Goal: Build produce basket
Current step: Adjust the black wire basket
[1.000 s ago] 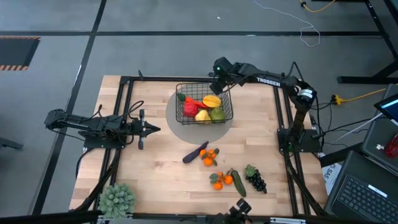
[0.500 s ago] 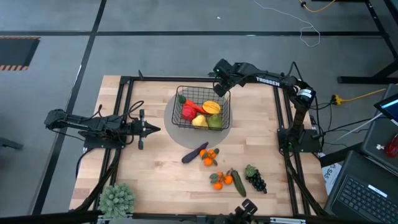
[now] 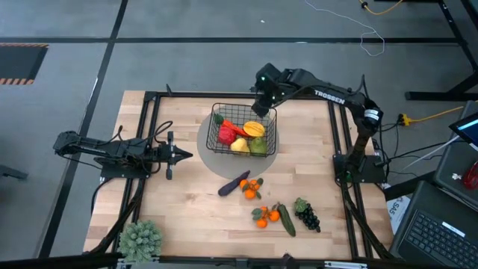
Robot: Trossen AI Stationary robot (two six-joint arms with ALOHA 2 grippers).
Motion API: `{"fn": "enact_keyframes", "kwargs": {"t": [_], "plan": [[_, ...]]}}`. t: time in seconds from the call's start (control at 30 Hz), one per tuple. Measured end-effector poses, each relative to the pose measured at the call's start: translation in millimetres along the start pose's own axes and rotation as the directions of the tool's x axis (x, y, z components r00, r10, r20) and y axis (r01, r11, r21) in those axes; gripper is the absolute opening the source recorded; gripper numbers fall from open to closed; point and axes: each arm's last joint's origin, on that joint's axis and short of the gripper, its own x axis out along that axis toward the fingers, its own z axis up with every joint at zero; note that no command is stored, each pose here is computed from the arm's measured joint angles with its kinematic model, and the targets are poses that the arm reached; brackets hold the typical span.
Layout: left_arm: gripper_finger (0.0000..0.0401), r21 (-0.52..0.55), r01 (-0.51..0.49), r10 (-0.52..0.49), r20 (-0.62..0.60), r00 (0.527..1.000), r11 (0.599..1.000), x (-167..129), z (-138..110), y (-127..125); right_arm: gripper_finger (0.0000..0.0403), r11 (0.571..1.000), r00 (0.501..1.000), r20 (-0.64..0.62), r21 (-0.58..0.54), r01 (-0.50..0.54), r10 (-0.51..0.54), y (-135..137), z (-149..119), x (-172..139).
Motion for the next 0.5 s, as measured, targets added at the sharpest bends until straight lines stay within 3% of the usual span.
{"fn": "enact_keyframes", "kwargs": {"t": [0.1, 0.2, 0.5], "plan": [[0.0004, 0.0, -0.003, 0.003, 0.0, 1.0, 1.0, 0, 0, 0, 0.0126, 0.995, 0.992, -0.081, 0.019, -0.094, 0.095, 11, -9, 2], [0.0004, 0.0, -0.003, 0.003, 0.0, 1.0, 1.0, 0, 0, 0, 0.0126, 0.996, 0.984, -0.154, 0.01, -0.093, 0.094, 17, -21, 12], [0.0004, -0.001, -0.004, 0.004, 0.0, 1.0, 1.0, 0, 0, 0, 0.0126, 0.994, 0.979, -0.174, -0.042, 0.102, -0.108, 14, -35, 30]]}}
